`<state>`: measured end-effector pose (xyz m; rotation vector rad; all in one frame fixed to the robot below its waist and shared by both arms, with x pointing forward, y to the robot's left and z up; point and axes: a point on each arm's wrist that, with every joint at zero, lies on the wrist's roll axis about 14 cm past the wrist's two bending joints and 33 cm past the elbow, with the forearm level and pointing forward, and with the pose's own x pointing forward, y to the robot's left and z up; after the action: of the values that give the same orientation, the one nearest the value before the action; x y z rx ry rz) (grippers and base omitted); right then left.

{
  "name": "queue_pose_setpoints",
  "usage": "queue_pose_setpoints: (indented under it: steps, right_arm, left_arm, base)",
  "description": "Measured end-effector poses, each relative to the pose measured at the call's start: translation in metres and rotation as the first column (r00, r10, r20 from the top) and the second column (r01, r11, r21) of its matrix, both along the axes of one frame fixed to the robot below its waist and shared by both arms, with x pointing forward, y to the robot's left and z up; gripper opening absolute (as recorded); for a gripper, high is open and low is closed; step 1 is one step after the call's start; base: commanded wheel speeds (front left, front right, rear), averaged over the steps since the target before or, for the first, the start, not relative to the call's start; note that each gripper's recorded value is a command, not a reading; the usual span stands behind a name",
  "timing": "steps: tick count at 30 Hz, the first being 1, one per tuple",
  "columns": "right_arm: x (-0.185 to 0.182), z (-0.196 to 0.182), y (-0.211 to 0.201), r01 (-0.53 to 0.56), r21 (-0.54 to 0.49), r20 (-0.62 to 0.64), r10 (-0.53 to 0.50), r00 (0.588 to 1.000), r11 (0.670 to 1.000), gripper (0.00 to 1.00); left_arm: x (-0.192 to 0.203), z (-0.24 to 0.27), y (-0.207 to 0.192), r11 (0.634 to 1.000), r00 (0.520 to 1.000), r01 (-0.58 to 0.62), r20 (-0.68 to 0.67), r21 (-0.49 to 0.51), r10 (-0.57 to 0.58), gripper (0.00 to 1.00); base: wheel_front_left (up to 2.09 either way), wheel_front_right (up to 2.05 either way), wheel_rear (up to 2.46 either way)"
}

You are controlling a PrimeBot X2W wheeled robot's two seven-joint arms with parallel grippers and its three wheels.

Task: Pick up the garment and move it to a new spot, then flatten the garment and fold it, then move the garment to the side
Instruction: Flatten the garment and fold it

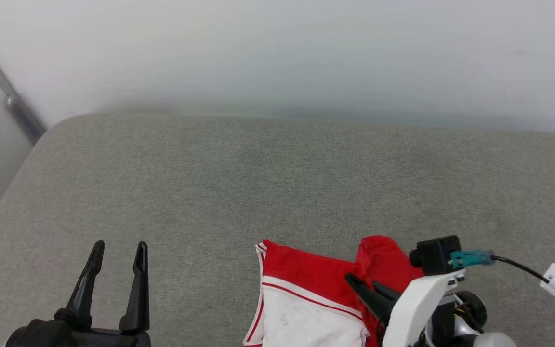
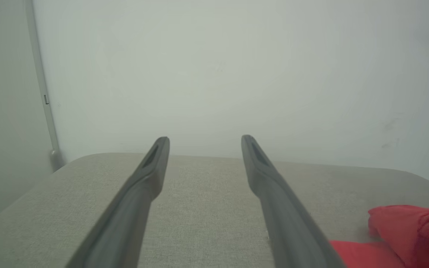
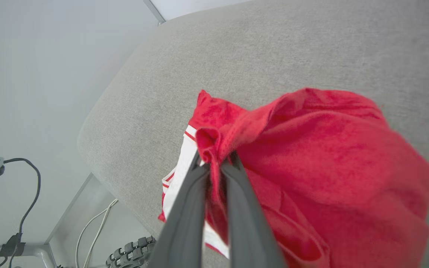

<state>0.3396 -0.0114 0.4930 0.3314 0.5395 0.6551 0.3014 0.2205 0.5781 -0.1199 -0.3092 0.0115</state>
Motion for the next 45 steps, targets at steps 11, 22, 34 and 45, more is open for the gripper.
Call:
queue_pose_setpoints:
  steps: [11,22,34,45]
  right_arm:
    - [-0.027,-0.021,0.069,-0.216,0.015,-0.044,0.217,0.975,0.976,0.00]
    - [-0.028,-0.048,0.086,-0.262,-0.007,-0.085,0.260,0.962,0.965,0.45]
    - [0.017,-0.017,0.070,-0.194,-0.181,0.154,0.222,0.963,0.964,1.00]
    - [0.092,0.077,-0.069,0.256,-0.237,0.593,-0.069,0.802,0.937,1.00]
  left_arm:
    - [-0.013,-0.005,0.014,0.998,0.998,-0.055,-0.017,-0.005,0.055,1.00]
    - [-0.013,-0.011,0.017,0.998,0.997,-0.064,-0.040,-0.007,0.063,1.00]
    - [0.003,-0.010,0.004,1.000,0.999,-0.010,-0.035,-0.016,0.010,1.00]
    - [0.021,-0.006,-0.021,0.997,0.997,0.079,-0.017,-0.019,-0.079,1.00]
  base:
    - [0.00,0.00,0.00]
    - [0.00,0.00,0.00]
    - [0.00,0.00,0.00]
    - [0.00,0.00,0.00]
